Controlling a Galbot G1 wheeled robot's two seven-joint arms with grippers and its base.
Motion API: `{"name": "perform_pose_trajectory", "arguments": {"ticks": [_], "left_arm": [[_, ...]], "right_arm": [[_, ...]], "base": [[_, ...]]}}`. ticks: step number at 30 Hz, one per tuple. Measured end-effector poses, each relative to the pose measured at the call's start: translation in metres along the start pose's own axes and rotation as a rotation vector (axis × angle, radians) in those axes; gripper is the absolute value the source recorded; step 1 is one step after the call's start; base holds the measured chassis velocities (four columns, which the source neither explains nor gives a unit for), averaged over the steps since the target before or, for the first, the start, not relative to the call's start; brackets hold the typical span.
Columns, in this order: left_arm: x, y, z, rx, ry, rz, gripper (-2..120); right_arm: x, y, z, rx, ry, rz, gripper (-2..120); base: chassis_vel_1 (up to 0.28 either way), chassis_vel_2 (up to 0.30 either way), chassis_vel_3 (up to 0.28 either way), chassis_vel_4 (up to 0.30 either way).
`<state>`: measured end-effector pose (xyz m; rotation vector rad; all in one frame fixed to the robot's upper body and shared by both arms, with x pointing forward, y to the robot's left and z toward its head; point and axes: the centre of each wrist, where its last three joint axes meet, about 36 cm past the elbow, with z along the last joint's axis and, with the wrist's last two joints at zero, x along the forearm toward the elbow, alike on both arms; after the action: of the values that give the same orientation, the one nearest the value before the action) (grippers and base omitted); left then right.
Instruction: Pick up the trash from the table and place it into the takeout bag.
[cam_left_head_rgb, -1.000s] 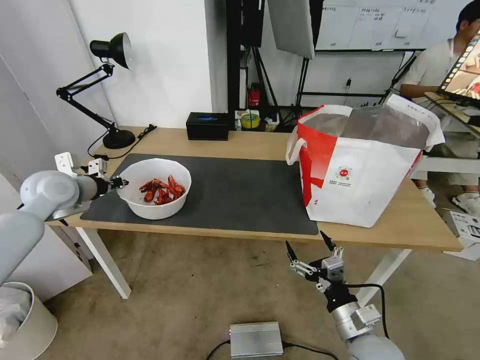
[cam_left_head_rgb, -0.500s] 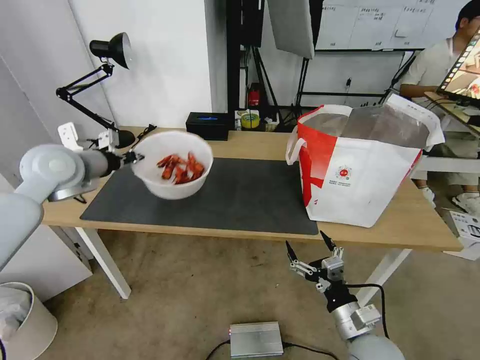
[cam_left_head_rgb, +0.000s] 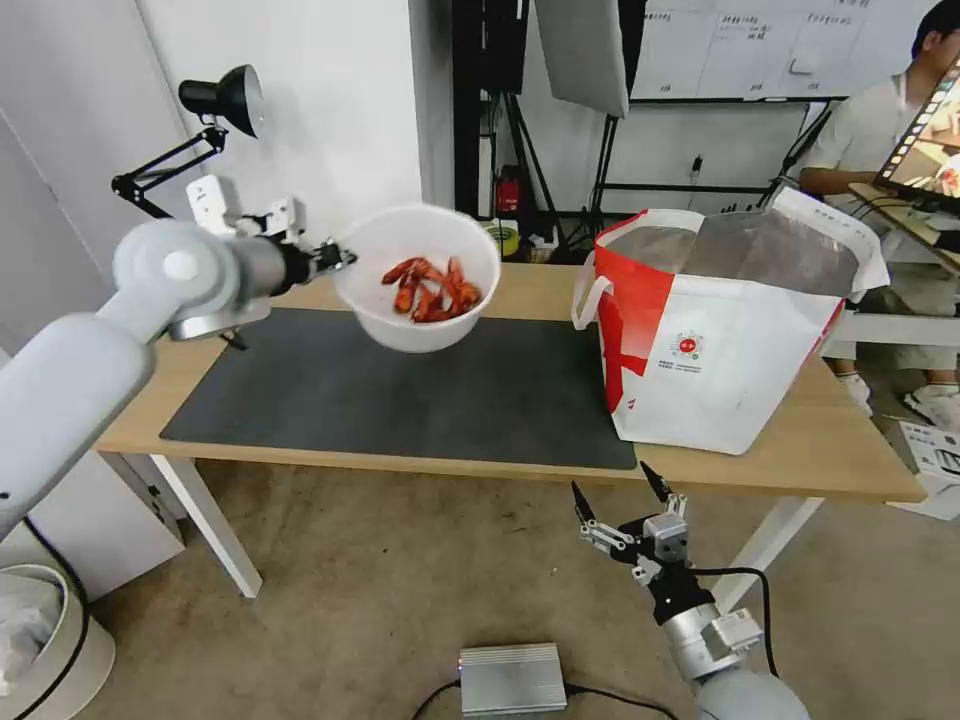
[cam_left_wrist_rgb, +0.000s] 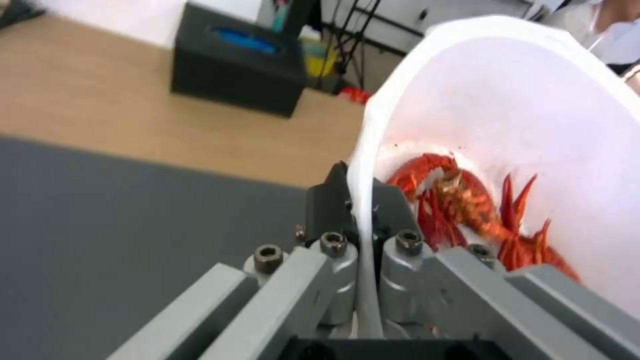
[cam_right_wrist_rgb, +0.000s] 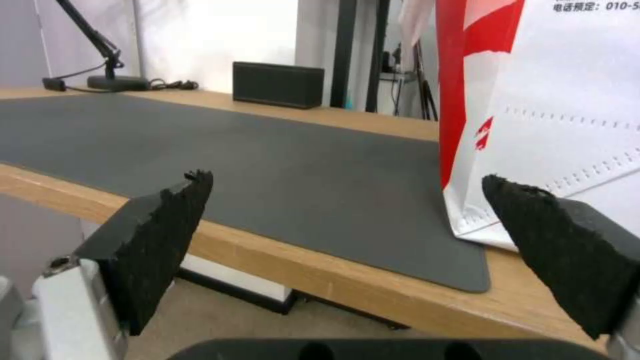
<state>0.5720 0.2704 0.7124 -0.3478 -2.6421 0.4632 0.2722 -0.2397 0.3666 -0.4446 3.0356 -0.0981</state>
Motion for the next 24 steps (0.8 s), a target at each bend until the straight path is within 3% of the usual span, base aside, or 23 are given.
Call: {"name": "perform_pose_trajectory", "arguments": {"ticks": [4, 8, 12, 14, 15, 19, 24], "left_arm": [[-0.009, -0.017, -0.011, -0.002, -0.018, 0.021, 0], [-0.027, -0.055, -0.028, -0.012, -0.029, 0.066, 0], [-0.035, -0.071, -0.032, -0.015, -0.028, 0.081, 0], [-0.044, -0.093, -0.036, -0.018, -0.028, 0.105, 0], [-0.044, -0.093, -0.036, -0.018, -0.028, 0.105, 0], [-0.058, -0.127, -0.041, -0.019, -0.022, 0.134, 0], [-0.066, -0.143, -0.048, -0.016, -0.024, 0.141, 0]], "right_arm": [[0.0, 0.0, 0.0, 0.0, 0.0, 0.0, 100], [0.0, 0.0, 0.0, 0.0, 0.0, 0.0, 100], [0.0, 0.0, 0.0, 0.0, 0.0, 0.0, 100], [0.0, 0.0, 0.0, 0.0, 0.0, 0.0, 100], [0.0, 0.0, 0.0, 0.0, 0.0, 0.0, 100], [0.0, 0.0, 0.0, 0.0, 0.0, 0.0, 100], [0.0, 0.0, 0.0, 0.0, 0.0, 0.0, 100]], "base": [[0.0, 0.0, 0.0, 0.0], [0.0, 0.0, 0.0, 0.0], [0.0, 0.0, 0.0, 0.0], [0.0, 0.0, 0.0, 0.0], [0.0, 0.0, 0.0, 0.0], [0.0, 0.0, 0.0, 0.0], [0.0, 0.0, 0.0, 0.0]]}}
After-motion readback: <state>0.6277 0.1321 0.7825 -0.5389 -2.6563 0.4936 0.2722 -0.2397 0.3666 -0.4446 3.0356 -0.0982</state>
